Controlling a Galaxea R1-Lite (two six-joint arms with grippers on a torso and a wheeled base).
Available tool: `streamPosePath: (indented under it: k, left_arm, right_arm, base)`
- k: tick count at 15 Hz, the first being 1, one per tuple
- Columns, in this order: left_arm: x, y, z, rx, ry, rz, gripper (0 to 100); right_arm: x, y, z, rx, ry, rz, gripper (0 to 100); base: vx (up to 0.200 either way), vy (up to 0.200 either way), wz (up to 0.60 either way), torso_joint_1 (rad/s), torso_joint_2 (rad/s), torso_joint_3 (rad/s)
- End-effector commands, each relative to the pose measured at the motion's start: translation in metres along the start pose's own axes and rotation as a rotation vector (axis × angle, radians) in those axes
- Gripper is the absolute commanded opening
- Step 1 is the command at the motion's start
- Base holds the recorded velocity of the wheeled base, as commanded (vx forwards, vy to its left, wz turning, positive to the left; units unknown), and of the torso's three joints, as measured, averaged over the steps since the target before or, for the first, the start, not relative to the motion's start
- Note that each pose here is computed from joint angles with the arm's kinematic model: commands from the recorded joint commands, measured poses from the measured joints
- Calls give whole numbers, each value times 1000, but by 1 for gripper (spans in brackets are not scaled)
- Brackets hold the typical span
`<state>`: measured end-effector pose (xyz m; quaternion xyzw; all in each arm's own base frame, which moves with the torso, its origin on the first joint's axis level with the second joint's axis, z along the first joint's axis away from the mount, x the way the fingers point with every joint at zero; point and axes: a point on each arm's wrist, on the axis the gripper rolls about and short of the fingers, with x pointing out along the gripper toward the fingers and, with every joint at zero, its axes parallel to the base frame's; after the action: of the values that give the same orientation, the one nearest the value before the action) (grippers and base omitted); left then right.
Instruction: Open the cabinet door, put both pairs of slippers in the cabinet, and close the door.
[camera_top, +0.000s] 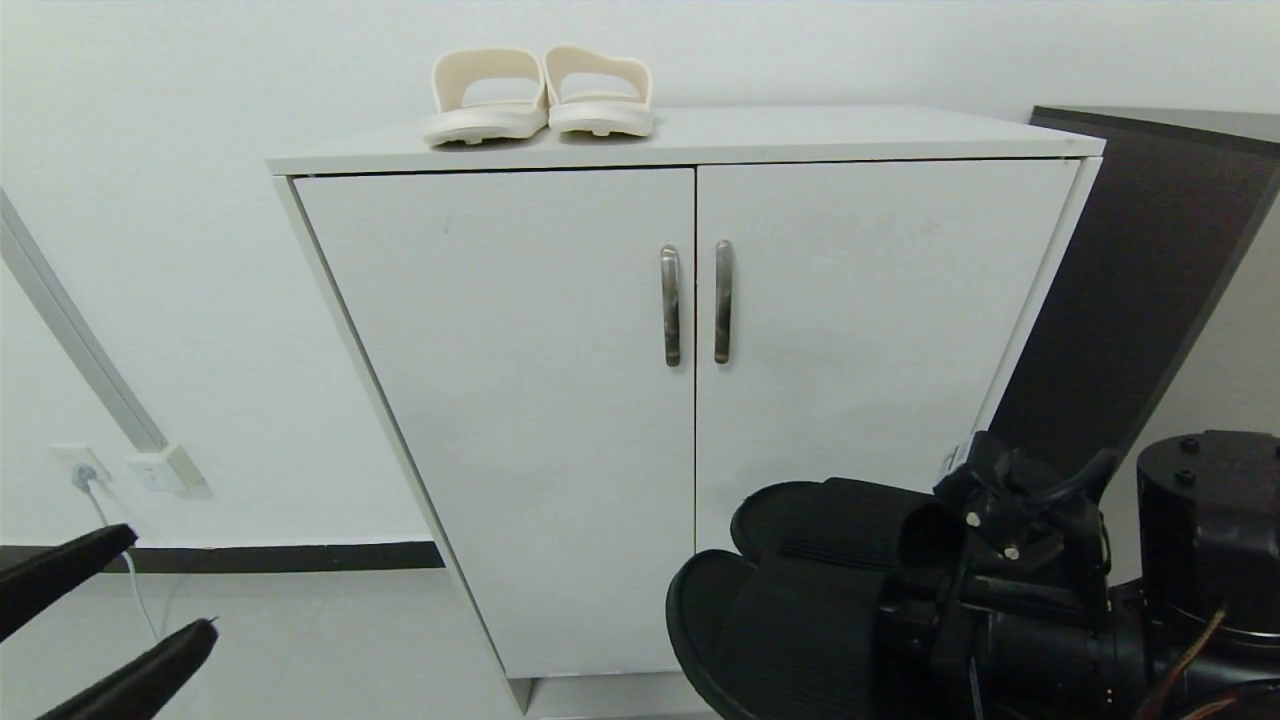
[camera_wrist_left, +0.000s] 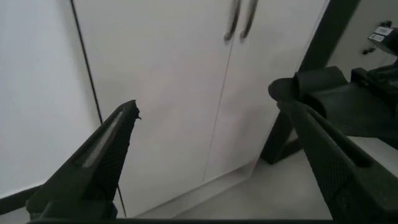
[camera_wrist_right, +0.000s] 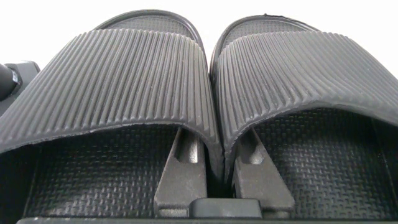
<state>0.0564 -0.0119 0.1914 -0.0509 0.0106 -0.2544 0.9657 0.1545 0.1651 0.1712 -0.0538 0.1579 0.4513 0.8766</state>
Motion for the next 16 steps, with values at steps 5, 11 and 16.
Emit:
streamPosePath:
  k: [5,11,16]
  left_arm:
    - [53,-1,18,-25,80,-230,100]
    - [109,-29,43,-21,109,-351,100]
    - [150,-57,53,-51,141,-476,100]
  right_arm:
    - [5,0,-2,0,10,3,0]
    - [8,0,-5,0,6,6,0]
    - [11,0,-6,3,13,6,0]
  base:
    - [0,0,0,0,0,0]
    - [0,0,0,0,0,0]
    - [0,0,0,0,0,0]
